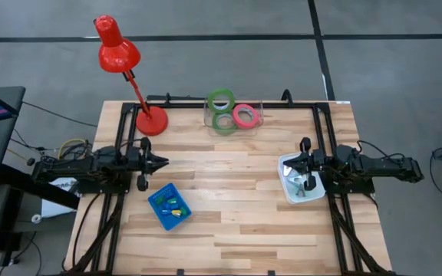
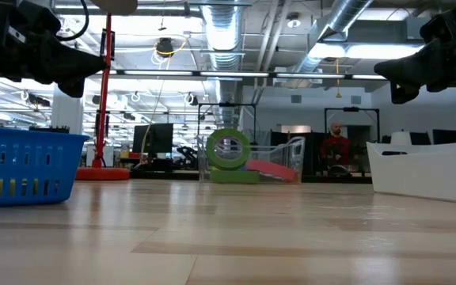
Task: Pick and place Stapler, Stapler remover, tape
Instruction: Return to Home Position
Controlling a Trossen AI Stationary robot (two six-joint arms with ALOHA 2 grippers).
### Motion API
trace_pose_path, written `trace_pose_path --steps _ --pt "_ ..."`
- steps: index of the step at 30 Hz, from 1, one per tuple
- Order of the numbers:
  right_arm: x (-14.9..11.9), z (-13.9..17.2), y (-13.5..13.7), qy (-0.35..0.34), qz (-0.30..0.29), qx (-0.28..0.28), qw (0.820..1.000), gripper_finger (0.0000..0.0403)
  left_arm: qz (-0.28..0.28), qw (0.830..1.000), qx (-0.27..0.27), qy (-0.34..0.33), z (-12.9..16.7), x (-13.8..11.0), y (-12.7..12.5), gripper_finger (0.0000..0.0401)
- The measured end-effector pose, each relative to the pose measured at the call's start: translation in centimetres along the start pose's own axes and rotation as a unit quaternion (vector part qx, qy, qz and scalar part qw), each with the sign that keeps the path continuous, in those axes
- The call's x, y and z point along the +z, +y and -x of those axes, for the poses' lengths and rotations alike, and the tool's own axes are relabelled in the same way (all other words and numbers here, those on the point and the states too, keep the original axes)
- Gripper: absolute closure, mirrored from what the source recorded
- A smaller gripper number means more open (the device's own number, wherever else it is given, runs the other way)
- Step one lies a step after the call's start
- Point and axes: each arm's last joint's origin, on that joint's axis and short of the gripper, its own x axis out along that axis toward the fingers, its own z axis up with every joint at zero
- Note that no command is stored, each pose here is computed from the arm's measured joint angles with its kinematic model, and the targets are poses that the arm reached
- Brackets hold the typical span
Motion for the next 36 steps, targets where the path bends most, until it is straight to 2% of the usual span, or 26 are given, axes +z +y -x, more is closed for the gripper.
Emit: trace_pose_path --steps 36 --pt "0.0 0.0 0.0 0.0 0.0 0.0 1.0 0.0402 0.007 1.0 0.0 0.0 -0.01 0.01 0.0 0.0362"
